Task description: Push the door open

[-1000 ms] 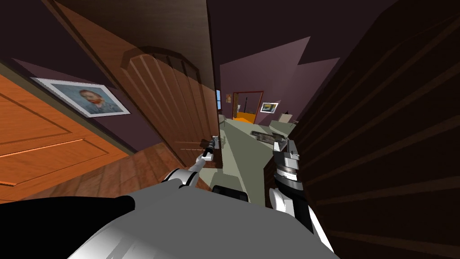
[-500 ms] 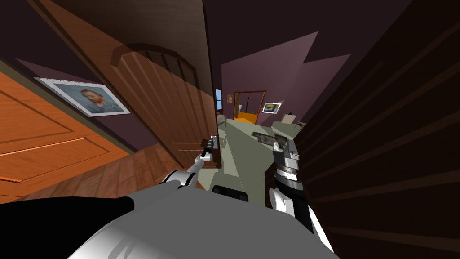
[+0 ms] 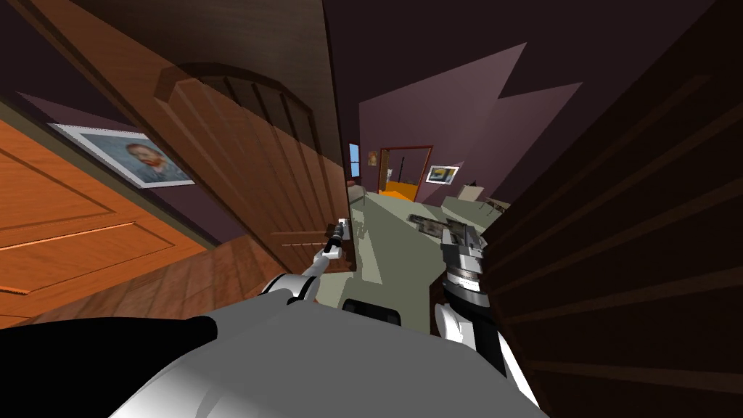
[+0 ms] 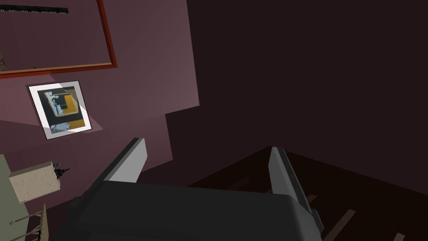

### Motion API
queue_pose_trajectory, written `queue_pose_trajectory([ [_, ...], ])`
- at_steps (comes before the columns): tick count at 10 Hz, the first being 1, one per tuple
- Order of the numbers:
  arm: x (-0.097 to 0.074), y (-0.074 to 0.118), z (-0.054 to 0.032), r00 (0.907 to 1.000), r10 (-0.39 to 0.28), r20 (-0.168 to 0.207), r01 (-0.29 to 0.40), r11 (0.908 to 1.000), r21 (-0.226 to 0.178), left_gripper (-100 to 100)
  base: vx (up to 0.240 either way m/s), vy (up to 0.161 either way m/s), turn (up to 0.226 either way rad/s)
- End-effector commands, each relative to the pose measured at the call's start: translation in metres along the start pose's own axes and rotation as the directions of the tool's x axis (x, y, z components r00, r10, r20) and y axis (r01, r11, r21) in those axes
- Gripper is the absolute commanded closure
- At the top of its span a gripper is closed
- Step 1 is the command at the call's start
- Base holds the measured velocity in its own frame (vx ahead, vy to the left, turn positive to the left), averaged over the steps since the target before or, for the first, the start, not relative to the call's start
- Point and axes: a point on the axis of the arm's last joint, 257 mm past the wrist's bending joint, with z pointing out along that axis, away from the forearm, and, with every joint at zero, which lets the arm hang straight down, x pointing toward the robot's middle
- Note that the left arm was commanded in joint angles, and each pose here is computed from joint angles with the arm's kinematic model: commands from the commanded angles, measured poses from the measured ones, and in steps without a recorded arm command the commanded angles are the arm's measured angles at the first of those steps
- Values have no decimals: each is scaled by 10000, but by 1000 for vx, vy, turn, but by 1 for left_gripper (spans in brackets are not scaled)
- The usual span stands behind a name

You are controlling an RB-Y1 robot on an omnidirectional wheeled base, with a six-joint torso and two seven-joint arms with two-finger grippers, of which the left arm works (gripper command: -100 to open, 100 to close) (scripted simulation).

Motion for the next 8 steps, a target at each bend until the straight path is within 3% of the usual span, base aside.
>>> queue_pose_trajectory([
  [1,-93,-18,-5,9998,22,216,-23,10000,30,100,172,-79,84],
  [8,-413,-17,-16,9951,13,991,-16,10000,32,100,191,-75,72],
])
